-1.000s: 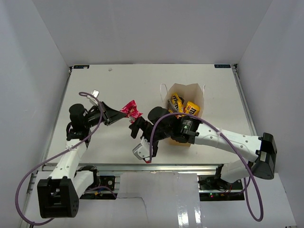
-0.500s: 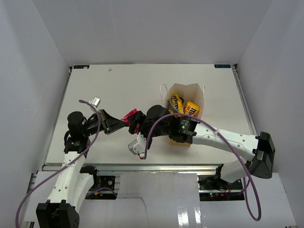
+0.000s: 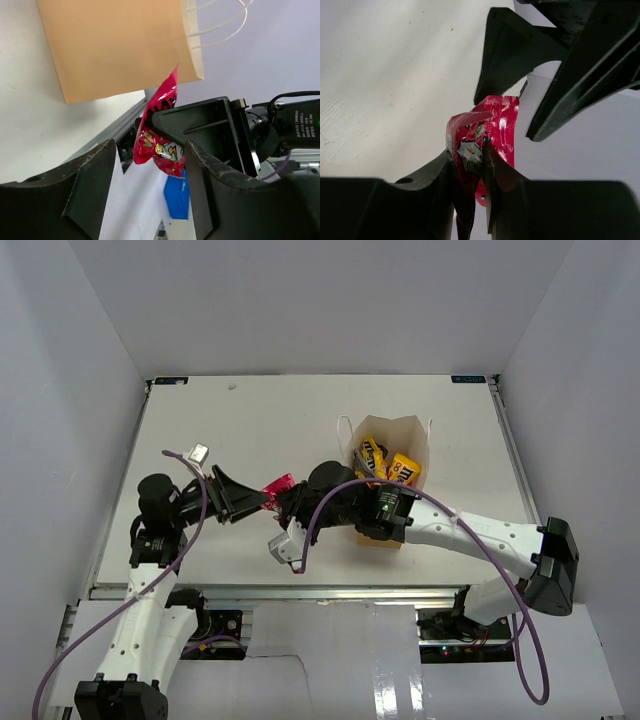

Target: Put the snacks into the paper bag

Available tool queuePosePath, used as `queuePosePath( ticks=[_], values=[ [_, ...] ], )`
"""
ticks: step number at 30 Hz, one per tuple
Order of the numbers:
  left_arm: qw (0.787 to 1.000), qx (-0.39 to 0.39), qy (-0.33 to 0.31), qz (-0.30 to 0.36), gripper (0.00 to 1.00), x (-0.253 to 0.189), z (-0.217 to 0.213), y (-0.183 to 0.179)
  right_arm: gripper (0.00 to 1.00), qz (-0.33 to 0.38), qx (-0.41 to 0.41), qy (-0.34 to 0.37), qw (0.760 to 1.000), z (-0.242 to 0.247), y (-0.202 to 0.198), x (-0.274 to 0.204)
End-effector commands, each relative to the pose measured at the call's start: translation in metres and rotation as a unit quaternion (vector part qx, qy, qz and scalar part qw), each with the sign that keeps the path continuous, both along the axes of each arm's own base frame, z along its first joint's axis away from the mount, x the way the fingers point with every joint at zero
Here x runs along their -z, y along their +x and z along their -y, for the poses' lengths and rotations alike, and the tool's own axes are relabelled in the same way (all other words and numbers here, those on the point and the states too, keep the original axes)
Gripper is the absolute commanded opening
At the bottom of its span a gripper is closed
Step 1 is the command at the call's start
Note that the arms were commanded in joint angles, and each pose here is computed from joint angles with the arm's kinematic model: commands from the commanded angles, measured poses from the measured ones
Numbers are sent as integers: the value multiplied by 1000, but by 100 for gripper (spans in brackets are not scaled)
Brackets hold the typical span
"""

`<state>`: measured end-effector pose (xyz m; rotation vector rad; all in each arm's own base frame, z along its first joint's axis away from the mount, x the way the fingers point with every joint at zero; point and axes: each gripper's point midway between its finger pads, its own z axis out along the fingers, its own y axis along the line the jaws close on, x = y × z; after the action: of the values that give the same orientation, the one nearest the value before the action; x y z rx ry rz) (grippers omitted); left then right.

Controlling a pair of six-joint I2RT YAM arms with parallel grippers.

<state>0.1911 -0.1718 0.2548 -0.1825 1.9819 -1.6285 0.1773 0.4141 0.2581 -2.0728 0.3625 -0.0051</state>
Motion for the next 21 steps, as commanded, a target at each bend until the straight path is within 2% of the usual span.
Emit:
queuePosePath(
  ticks=[1, 4, 6, 7, 8, 9, 10, 12, 13, 14, 16, 17, 19, 21],
  values=[
    [997, -10, 14, 82, 69, -40, -2, 1, 15, -27, 3, 62, 998, 8, -10, -43],
    [988, -40, 37, 146, 74, -71, -7, 9, 14, -82, 11, 111, 990, 16, -14, -76],
    [979, -79, 59, 178, 77, -92, -15, 16, 14, -115, 21, 162, 980, 28, -11, -115],
    [972, -91, 77, 201, 79, -97, -19, 18, 13, -179, 21, 186, 966, 33, -18, -129],
    [968, -102, 84, 211, 79, -106, -21, 17, 13, -207, 18, 219, 953, 40, -19, -157],
    [965, -112, 91, 218, 82, -108, -24, 18, 12, -233, 37, 251, 939, 58, -6, -176],
    [962, -124, 98, 223, 82, -110, -27, 20, 8, -307, 59, 278, 908, 66, -7, -186],
    [959, -127, 104, 231, 82, -108, -28, 18, 8, -333, 102, 345, 872, 96, 14, -214],
    [959, -129, 105, 231, 82, -105, -29, 17, 8, -370, 142, 375, 838, 108, 24, -218],
    [959, -128, 104, 230, 82, -103, -28, 16, 8, -370, 160, 405, 820, 124, 28, -229],
    [962, -124, 103, 220, 82, -92, -28, 16, 8, -374, 239, 443, 779, 150, 56, -219],
    [963, -124, 100, 217, 82, -90, -27, 16, 9, -387, 260, 457, 758, 160, 57, -216],
    [965, -120, 97, 210, 82, -83, -26, 17, 21, -400, 309, 466, 726, 176, 69, -194],
    [967, -119, 95, 206, 82, -79, -26, 18, 27, -417, 333, 458, 711, 181, 75, -169]
  ],
)
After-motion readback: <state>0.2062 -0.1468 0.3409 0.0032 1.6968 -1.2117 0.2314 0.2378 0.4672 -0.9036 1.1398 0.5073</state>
